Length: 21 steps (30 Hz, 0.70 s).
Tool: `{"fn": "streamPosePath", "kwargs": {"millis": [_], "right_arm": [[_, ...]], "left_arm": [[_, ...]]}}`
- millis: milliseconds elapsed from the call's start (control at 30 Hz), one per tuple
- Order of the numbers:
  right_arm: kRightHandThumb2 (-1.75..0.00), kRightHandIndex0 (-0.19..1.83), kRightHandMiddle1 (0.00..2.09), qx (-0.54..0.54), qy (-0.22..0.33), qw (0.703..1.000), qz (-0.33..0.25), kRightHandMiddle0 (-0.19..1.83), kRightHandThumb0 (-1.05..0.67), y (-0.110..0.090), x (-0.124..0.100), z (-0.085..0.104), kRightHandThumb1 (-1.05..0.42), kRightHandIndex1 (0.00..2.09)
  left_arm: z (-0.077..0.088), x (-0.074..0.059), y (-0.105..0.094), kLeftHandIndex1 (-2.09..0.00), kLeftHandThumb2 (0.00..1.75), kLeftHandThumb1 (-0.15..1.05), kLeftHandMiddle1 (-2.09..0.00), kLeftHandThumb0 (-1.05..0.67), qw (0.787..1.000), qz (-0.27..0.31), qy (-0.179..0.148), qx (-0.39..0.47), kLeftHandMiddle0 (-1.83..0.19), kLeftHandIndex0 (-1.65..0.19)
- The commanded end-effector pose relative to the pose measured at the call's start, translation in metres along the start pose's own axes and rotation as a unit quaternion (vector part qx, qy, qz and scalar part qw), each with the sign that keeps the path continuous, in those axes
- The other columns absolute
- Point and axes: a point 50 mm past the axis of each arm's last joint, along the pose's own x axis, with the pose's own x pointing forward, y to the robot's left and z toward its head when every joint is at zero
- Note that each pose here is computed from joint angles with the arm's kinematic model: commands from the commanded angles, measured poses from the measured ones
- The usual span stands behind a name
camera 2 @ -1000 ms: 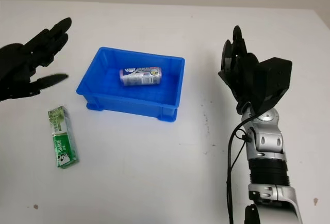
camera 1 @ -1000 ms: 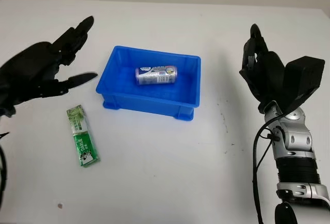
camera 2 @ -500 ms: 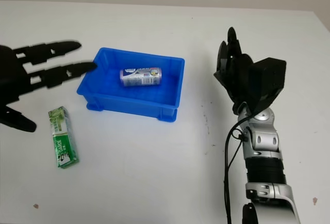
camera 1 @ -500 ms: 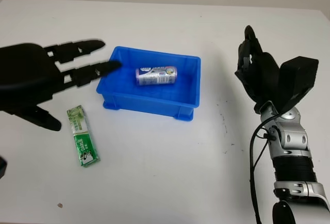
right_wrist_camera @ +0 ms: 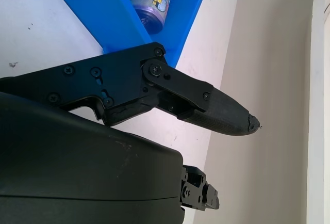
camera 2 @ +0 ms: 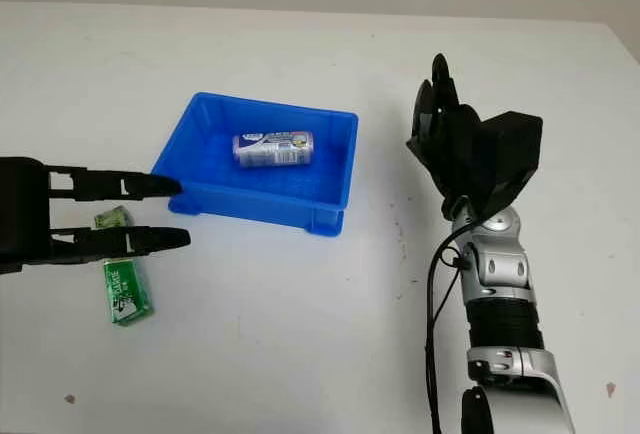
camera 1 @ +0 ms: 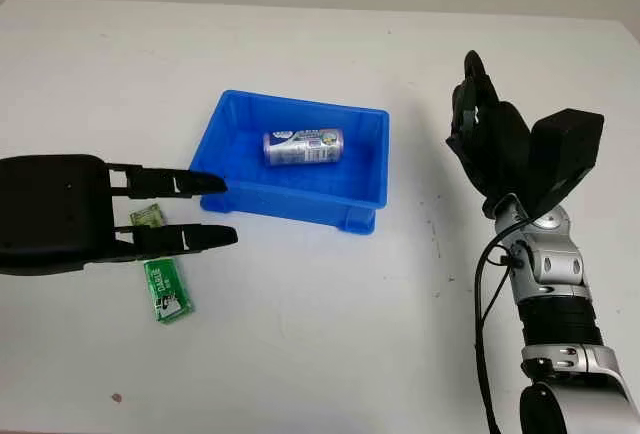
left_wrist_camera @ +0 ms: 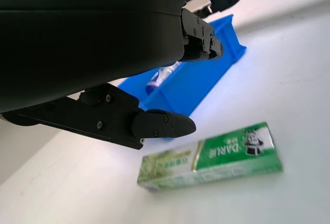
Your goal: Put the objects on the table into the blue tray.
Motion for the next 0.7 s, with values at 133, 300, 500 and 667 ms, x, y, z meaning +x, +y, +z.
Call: {"fn": "streamPosePath", "kwargs": {"millis": [133, 300, 500, 667], "right_arm": [[-0.85, -0.19, 0.0, -0.012, -0.016, 1.0, -0.002, -0.19, -0.68, -0.002, -0.001, 0.007, -1.05, 0.0], [-0.86, -0.19, 0.0, -0.016, -0.024, 1.0, -0.003, -0.19, -0.7, -0.004, -0.003, 0.008, -1.05, 0.0], [-0.83, -0.19, 0.0, -0.012, -0.023, 1.0, -0.007, -0.19, -0.73, -0.006, -0.003, 0.009, -1.05, 0.0], [-0.82, -0.19, 0.0, -0.011, -0.027, 1.0, -0.004, -0.19, -0.75, -0.005, -0.003, 0.01, -1.05, 0.0]], "left_arm": [[0.007, 0.004, -0.012, -0.09, 0.35, 1.05, -0.07, -0.15, 0.999, -0.019, -0.012, -0.033, -0.2, -0.15], [0.015, 0.006, -0.024, -0.08, 0.29, 1.05, -0.05, -0.1, 0.998, -0.031, -0.017, -0.06, -0.19, -0.13], [0.021, 0.011, -0.044, -0.08, 0.26, 1.05, -0.05, -0.06, 0.995, -0.025, 0.001, -0.101, -0.17, -0.14], [0.02, 0.024, -0.063, -0.05, 0.1, 1.02, -0.03, -0.35, 0.992, -0.042, 0.018, -0.114, -0.1, -0.1]]}}
